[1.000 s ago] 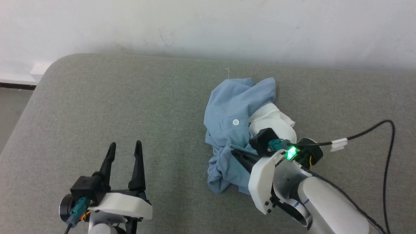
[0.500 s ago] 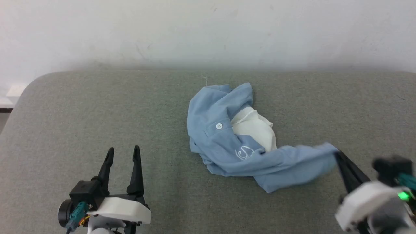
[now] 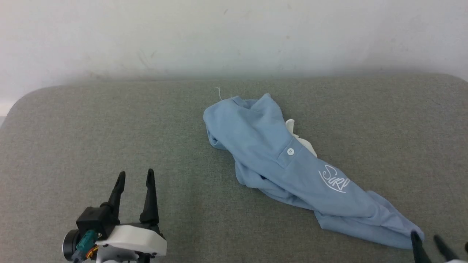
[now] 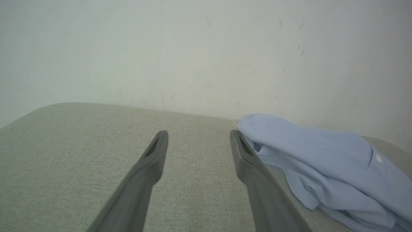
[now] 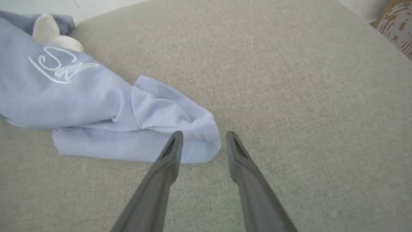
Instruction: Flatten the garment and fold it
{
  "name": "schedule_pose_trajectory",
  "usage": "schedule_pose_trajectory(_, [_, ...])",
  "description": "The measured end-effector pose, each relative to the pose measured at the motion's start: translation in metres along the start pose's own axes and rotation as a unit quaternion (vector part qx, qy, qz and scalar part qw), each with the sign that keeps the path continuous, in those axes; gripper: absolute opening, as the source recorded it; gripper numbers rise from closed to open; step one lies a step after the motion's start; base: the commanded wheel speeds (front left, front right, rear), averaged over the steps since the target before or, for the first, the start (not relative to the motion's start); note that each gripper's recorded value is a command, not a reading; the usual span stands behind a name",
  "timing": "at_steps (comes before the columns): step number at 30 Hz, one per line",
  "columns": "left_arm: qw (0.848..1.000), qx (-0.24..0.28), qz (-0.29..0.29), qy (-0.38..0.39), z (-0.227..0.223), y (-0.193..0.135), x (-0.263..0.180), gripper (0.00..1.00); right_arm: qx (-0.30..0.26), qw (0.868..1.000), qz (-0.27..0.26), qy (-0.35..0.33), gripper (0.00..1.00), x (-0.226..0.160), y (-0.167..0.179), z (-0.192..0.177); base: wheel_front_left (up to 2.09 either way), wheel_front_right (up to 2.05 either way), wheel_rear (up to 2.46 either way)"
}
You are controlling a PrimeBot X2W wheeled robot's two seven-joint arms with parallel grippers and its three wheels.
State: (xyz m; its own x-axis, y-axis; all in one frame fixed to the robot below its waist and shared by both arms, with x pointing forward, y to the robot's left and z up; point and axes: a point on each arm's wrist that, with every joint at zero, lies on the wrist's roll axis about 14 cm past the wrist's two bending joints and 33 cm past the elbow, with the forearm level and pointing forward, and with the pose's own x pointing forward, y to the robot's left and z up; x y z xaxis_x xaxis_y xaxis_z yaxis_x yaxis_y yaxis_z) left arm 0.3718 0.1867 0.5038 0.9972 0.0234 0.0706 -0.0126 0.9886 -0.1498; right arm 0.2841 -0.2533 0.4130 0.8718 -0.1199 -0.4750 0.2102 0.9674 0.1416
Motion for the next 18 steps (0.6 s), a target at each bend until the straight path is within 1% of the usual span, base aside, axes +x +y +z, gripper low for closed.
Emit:
schedule_pose_trajectory(3, [1.0,0.0,0.001,0.002,-0.001,0.0,0.0,1.0,0.014,0.996,0.013,-0.083,1.0,0.005,0.008,0.035,0.0,0.0,0.0])
schedule_pose_trajectory(6, [1.0,0.0,0.002,0.002,-0.001,0.002,-0.001,1.0,0.019,0.987,0.024,-0.158,1.0,0.005,0.016,0.068,0.0,0.0,0.0])
schedule_pose_trajectory(8, [1.0,0.0,0.004,0.002,-0.001,0.003,-0.001,1.0,0.013,0.981,0.034,-0.192,1.0,0.004,0.024,0.083,0.0,0.0,0.0])
schedule_pose_trajectory(12, [1.0,0.0,0.008,0.002,0.0,0.005,-0.004,1.0,-0.017,0.972,0.07,-0.225,1.0,0.002,0.053,0.099,0.0,0.0,0.0])
schedule_pose_trajectory(15, [1.0,0.001,0.01,0.004,-0.001,0.006,-0.006,1.0,-0.043,0.968,0.1,-0.227,1.0,0.0,0.076,0.101,0.0,0.0,0.0])
schedule_pose_trajectory(18, [1.0,0.001,0.011,0.01,-0.005,0.007,-0.006,1.0,-0.054,0.964,0.124,-0.227,1.0,-0.001,0.094,0.103,0.0,0.0,0.0])
